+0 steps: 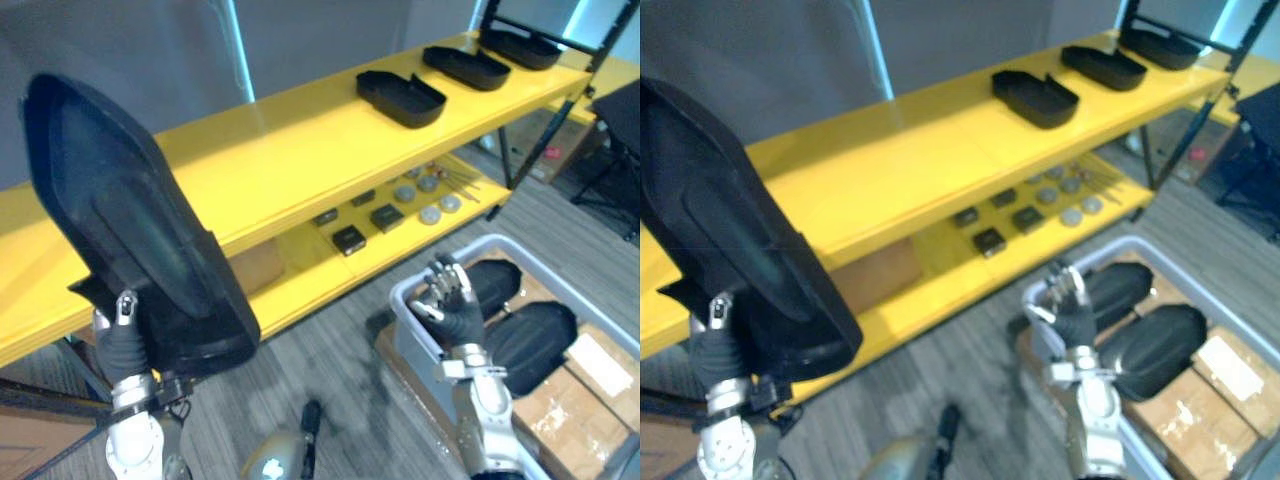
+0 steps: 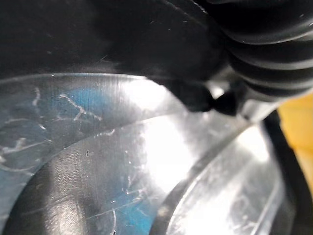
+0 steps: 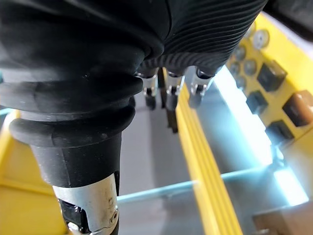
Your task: Walk over and take plastic housings, then place them on the shelf
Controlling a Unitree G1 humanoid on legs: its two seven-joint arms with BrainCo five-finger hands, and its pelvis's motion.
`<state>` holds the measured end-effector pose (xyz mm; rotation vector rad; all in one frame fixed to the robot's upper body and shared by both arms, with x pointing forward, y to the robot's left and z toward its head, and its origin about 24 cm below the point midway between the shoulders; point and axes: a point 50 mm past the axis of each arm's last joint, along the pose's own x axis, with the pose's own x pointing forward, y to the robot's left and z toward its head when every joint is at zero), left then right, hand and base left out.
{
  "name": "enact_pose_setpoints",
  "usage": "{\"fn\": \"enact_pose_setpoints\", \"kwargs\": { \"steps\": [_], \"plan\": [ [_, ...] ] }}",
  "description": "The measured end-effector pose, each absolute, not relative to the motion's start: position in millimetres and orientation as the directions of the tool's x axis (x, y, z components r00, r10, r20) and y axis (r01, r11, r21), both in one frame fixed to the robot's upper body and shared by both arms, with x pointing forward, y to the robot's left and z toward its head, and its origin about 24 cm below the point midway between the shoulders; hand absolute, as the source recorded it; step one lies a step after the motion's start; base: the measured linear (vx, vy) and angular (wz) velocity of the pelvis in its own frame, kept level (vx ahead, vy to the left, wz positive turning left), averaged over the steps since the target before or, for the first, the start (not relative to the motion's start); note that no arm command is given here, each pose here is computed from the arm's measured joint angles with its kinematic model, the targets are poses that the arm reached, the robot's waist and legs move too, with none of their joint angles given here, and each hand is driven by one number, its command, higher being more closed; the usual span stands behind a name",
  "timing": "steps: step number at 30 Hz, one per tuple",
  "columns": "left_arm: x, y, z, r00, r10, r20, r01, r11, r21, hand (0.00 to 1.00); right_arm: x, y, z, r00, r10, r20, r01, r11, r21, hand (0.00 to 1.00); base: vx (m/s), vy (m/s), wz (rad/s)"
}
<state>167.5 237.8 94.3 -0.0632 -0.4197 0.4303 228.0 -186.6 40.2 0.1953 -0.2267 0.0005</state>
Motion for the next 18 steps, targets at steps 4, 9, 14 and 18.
{"fn": "enact_pose_setpoints", "kwargs": {
  "steps": [4,9,14,18],
  "plan": [
    [166.0,242.9,95.6,0.804,0.454,0.383,-0.431,0.890,-0.149,1.00,227.6,-186.3,39.9,0.969,-0.063,0.239,0.009,0.976,0.219,0.00,0.29,0.070,0.18],
    [177.7,240.1,100.6,0.814,0.429,0.391,-0.402,0.903,-0.154,1.00,228.8,-189.2,49.5,0.958,-0.068,0.278,0.008,0.977,0.212,0.00,0.25,-0.018,0.38],
    [184.7,229.9,100.4,0.831,0.396,0.390,-0.358,0.918,-0.171,1.00,223.3,-186.8,91.8,0.884,-0.009,0.467,-0.114,0.966,0.233,0.00,0.25,-0.209,0.91],
    [174.6,222.6,90.5,0.841,0.427,0.332,-0.375,0.903,-0.212,1.00,225.1,-185.7,104.8,0.853,0.124,0.506,-0.247,0.951,0.183,0.00,0.34,-0.355,0.99]
  ]
}}
